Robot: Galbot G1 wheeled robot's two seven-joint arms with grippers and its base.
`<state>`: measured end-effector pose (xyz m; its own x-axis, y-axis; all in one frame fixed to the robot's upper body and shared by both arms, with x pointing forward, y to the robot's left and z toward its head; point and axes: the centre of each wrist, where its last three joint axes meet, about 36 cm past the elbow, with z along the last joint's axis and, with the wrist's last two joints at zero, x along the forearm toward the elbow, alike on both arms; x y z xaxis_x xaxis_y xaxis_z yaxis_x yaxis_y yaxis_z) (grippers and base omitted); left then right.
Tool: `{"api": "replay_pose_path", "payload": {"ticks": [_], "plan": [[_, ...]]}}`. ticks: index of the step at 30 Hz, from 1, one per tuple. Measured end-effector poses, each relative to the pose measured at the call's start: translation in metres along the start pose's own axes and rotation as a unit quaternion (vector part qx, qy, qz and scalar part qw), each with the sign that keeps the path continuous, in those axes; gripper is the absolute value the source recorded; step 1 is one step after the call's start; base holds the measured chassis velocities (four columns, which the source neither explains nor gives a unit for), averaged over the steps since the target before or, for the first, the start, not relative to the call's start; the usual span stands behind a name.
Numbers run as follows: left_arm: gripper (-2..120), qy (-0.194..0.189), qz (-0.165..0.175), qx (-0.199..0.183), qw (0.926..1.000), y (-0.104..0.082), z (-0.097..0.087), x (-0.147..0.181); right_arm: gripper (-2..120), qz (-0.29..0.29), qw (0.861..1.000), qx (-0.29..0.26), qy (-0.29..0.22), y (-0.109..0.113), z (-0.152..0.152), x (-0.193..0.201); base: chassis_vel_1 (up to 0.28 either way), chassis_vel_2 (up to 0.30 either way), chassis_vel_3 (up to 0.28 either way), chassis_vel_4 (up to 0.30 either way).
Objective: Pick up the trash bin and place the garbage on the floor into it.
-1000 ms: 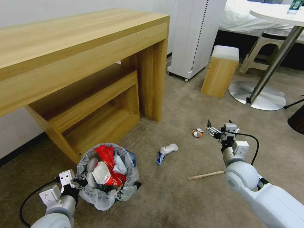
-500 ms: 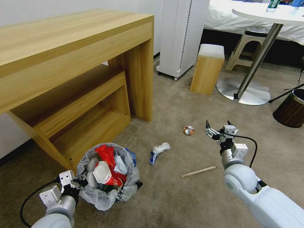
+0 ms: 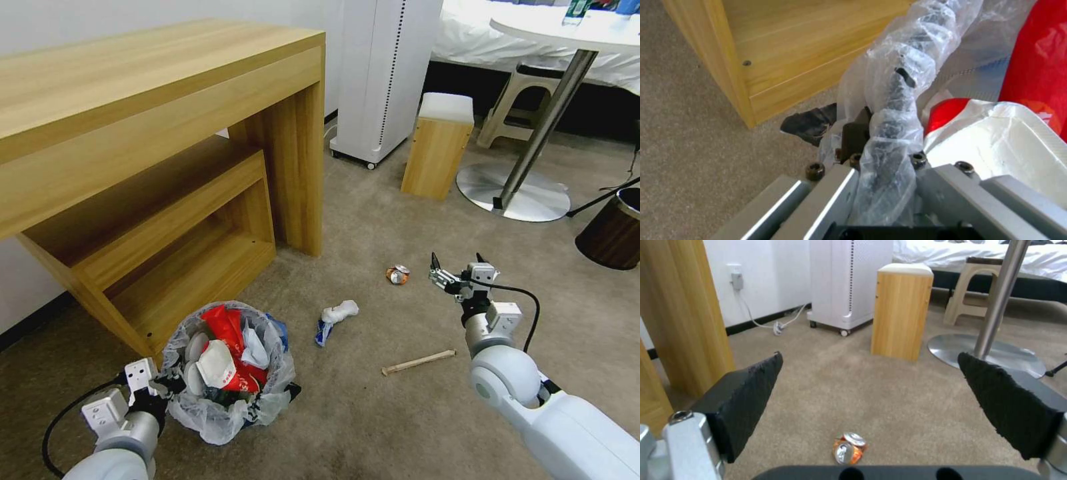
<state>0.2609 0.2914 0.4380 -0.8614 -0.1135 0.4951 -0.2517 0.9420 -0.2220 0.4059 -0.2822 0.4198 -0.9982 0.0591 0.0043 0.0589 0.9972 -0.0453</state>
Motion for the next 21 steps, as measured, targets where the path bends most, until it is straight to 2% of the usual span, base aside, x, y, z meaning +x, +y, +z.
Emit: {"api": "replay_pose_path", "payload": {"ticks": [11, 21], "plan": [[0, 0.001, -0.002, -0.001, 1.0, 0.0017, 0.0008, 0.001, 100, 0.0, 1.0, -0.001, 0.006, 0.0009, 0.0016, 0.0042, -0.008, 0.008, 0.004, -0.011], [0, -0.001, -0.002, -0.001, 1.0, 0.003, 0.0014, 0.0008, 100, -0.002, 1.0, 0.003, 0.005, 0.0019, 0.0031, 0.0059, -0.099, 0.104, 0.094, -0.098]]}}
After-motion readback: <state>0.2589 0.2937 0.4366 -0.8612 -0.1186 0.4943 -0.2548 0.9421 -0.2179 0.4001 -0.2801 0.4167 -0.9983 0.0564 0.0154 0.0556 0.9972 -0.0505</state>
